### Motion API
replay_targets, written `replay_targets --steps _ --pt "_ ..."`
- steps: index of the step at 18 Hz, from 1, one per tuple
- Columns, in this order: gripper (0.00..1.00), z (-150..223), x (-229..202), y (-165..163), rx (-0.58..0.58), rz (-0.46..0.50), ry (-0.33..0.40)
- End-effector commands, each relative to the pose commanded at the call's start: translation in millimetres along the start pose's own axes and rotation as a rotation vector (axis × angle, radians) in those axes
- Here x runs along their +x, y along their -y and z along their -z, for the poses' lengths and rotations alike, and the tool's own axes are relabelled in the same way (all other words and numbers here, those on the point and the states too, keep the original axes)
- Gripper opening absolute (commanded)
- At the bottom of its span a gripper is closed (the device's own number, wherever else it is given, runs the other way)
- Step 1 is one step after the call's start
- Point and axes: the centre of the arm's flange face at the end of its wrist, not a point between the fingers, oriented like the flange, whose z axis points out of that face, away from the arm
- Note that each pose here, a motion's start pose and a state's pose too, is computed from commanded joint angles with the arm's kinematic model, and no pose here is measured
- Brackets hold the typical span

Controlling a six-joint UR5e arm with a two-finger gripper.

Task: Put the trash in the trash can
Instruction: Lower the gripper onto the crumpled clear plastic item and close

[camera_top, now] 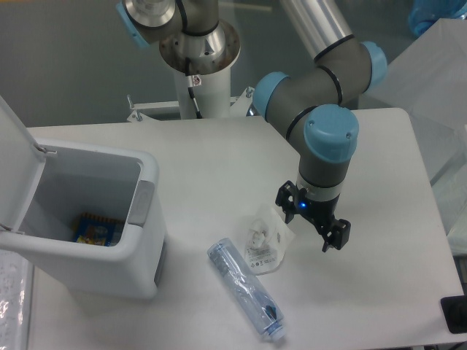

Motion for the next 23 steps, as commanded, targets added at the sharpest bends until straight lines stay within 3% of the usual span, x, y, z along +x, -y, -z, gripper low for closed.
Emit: replay_targets --steps 10,15,23 --pt "1.00 -27 12 -12 -0.006 0.022 -0.047" --pt "1.00 -58 27 -8 -0.016 0.132 -0.069" --pt "1.00 -82 71 31 -0.046 0.177 -0.120"
